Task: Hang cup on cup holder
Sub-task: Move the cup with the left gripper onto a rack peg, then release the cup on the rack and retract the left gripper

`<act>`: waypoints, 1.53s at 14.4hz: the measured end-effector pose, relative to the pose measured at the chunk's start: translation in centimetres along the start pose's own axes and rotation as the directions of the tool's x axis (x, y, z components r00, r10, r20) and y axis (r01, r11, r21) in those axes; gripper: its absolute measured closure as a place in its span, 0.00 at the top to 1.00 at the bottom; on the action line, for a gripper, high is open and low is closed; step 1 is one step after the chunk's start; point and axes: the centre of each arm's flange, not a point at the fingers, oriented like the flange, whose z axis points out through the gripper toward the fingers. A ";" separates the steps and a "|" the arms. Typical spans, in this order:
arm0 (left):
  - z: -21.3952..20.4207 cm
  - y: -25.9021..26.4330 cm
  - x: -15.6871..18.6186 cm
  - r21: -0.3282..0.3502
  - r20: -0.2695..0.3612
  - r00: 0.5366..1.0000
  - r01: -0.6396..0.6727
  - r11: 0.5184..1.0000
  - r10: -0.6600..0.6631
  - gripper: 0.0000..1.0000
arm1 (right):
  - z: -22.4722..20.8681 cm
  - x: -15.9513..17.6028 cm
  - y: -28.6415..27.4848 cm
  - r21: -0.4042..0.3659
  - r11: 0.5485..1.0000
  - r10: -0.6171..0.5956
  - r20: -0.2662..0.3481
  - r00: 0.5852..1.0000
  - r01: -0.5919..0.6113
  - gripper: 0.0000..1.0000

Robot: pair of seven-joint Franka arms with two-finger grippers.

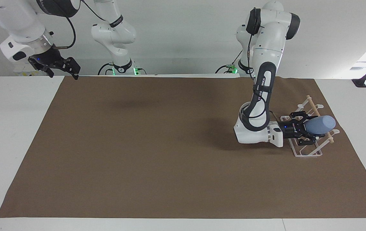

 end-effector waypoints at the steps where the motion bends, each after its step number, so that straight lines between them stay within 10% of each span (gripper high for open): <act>1: 0.0 0.0 -0.3 -0.001 0.000 1.000 -0.001 1.000 0.001 0.84 | 0.0 0.0 -0.1 0.000 1.000 -0.002 0.000 1.000 0.002 1.00; 10: 0.1 1.4 0.3 -0.028 0.043 0.999 0.033 0.999 -0.031 1.00 | 0.0 0.0 -0.4 -0.001 1.000 -0.007 -0.001 1.000 0.007 1.00; 19: -1.0 -1.7 15.3 0.062 0.182 0.949 0.250 0.966 -0.257 1.00 | 0.0 0.0 -0.4 -0.001 1.000 -0.007 -0.001 1.000 0.007 1.00; 22: 3.9 -1.9 20.2 0.089 0.325 0.913 0.232 0.969 -0.249 1.00 | -0.1 0.0 -0.4 -0.001 1.000 -0.007 -0.001 1.000 0.007 1.00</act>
